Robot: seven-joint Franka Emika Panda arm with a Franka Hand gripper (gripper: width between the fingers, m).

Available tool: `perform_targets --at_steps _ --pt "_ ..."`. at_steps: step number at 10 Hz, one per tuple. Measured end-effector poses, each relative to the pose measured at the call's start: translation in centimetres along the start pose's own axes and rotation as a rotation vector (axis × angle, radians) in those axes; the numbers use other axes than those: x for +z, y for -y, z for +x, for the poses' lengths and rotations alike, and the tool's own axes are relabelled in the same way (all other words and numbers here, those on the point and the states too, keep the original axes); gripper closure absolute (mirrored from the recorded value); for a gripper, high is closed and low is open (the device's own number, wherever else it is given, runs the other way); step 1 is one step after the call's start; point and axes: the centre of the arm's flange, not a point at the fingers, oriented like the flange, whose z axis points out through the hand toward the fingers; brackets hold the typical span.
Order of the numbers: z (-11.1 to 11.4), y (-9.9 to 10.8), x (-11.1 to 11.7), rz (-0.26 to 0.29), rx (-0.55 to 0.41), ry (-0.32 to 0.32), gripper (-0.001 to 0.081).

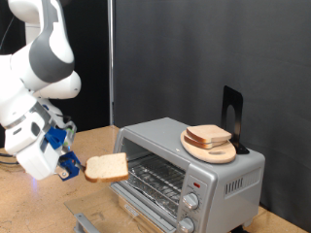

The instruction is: Make a piece of toast with the oven

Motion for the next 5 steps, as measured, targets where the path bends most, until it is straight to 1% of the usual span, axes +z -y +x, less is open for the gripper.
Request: perform_targets --at_steps 2,4,5 --pt "-0.5 -1.2 1.2 -0.009 0.01 0.001 0.0443" --pt "-0.9 -1.7 2.0 0.003 0.003 0.009 0.0443" --pt "-0.9 -1.7 2.0 0.003 0.004 0.009 0.0443"
